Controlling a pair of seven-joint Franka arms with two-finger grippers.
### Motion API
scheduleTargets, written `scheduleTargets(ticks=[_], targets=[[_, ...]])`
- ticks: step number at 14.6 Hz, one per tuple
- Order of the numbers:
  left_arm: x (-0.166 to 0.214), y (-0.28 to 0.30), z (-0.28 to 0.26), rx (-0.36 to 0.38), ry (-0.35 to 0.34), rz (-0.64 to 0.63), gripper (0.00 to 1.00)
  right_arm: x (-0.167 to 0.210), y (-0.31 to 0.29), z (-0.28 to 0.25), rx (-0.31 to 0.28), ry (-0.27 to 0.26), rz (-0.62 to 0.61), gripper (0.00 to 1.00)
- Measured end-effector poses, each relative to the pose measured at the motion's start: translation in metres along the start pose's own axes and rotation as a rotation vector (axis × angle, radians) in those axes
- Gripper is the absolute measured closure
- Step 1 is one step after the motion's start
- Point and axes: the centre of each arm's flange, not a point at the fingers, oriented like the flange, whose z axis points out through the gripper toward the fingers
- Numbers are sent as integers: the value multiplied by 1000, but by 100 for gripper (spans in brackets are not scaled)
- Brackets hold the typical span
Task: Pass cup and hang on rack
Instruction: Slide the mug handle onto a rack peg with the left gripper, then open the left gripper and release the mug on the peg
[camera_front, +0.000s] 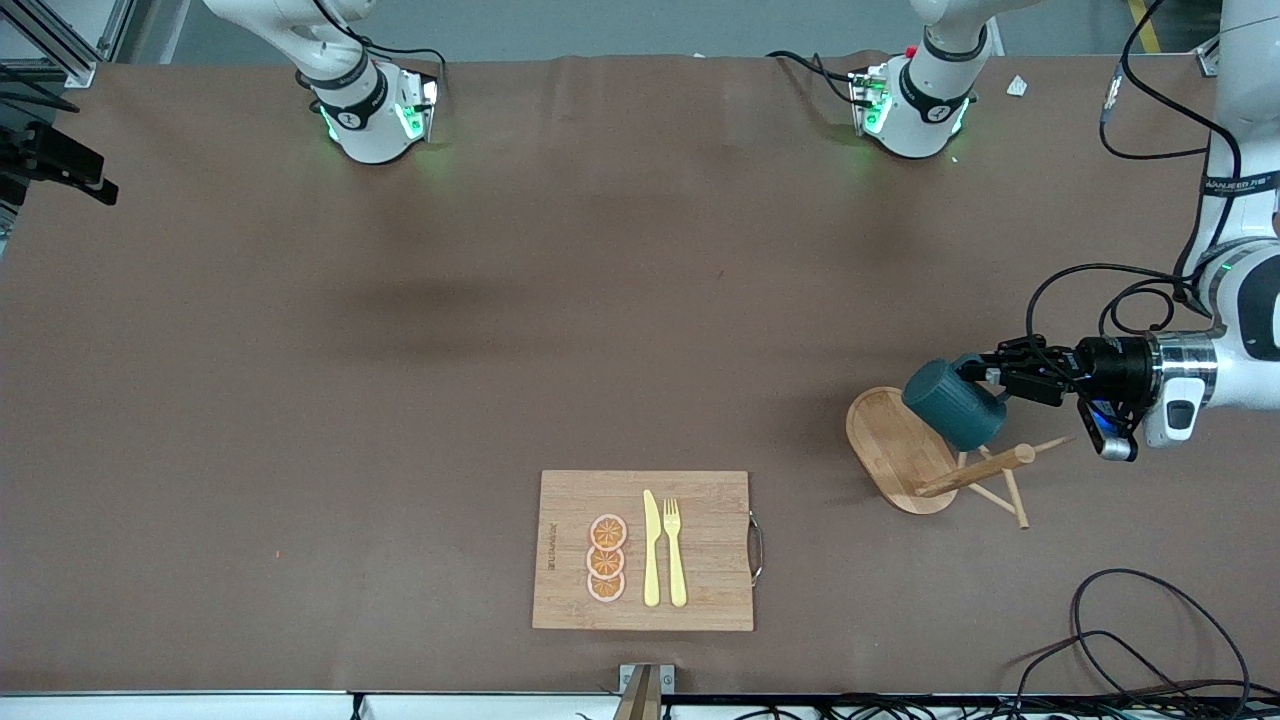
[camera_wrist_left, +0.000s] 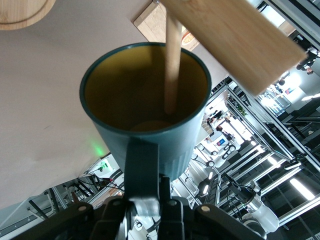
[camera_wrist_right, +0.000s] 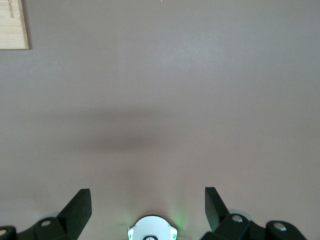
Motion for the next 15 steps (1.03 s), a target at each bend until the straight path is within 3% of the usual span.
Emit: scheduleTargets(ticks=[6,13,14,15], targets=[[6,-5,-4,-8,0,0,78,0,0,0,-1,0,0,0],[-11,40,-28,-3,53,-14,8,0,-1,0,-1,0,-1,0],[-16,48,-34,11,70,-29,1,0,-1,0,-1,0,-1,0],[-21,56,-39,27,88,-36,0,0,-1,0,-1,0,-1,0]])
